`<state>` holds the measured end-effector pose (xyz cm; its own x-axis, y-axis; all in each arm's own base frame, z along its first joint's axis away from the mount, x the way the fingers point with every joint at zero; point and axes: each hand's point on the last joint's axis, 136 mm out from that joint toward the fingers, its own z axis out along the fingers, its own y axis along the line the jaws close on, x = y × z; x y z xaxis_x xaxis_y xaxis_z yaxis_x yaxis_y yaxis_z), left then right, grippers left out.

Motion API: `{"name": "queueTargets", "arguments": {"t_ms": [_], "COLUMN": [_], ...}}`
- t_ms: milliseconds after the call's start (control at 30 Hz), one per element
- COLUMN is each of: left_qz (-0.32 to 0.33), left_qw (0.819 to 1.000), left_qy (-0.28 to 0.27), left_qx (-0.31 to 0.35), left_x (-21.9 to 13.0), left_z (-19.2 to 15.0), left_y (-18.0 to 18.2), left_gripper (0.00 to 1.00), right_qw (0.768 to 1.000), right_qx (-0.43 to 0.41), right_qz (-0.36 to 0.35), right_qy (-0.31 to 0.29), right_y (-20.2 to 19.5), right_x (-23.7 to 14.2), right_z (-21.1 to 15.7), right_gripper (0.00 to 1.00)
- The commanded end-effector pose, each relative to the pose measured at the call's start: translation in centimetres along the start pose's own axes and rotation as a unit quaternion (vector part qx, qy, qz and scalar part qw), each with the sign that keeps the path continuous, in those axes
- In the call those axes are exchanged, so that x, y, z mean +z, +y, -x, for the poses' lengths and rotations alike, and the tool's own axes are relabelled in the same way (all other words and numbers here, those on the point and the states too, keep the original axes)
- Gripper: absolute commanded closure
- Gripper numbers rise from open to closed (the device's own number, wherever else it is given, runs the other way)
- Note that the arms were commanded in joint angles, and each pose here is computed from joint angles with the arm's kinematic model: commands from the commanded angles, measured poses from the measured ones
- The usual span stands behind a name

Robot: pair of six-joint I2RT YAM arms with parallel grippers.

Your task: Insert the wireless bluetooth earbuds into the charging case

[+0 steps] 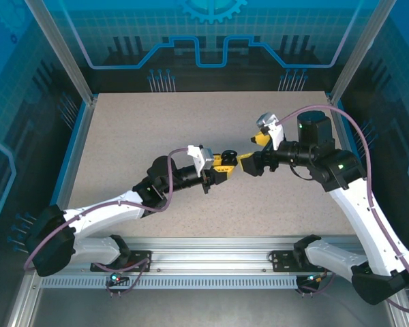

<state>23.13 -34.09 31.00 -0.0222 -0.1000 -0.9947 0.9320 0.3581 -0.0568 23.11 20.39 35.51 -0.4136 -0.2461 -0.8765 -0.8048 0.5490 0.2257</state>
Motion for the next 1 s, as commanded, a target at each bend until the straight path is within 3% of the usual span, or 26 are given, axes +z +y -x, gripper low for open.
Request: {"name": "queueTargets", "arguments": {"t_ms": [0, 233, 467, 700, 967], "left_qz": [-0.018, -0.016, -0.01, -0.006, 0.0], "left_qw": [0.999, 0.999, 0.999, 1.0, 1.0], "left_qy": [-0.031, -0.033, -0.029, -0.019, -0.01], "left_qx": [0.024, 0.024, 0.022, 0.015, 0.011], "left_x": [-0.3, -0.3, -0.2, -0.1, 0.0], "left_z": [1.8, 1.9, 1.7, 1.1, 0.5], "left_y": [-0.9, -0.9, -0.6, -0.4, -0.1], "left_gripper": [1.0, 1.0, 1.0, 1.0, 1.0], "right_qw": [0.997, 0.987, 0.98, 0.985, 0.99], "right_qx": [0.05, 0.105, 0.095, 0.063, 0.044], "right_qz": [0.056, 0.123, 0.17, 0.16, 0.131], "right_qy": [-0.023, 0.014, 0.026, 0.007, 0.002], "right_y": [0.7, 2.1, 4.6, 5.1, 4.8], "right_x": [0.9, 2.3, 2.6, 1.7, 0.9], "right_z": [1.1, -0.6, -0.8, 0.1, -0.5], "right_gripper": [0.1, 0.1, 0.17, 0.27, 0.29]}}
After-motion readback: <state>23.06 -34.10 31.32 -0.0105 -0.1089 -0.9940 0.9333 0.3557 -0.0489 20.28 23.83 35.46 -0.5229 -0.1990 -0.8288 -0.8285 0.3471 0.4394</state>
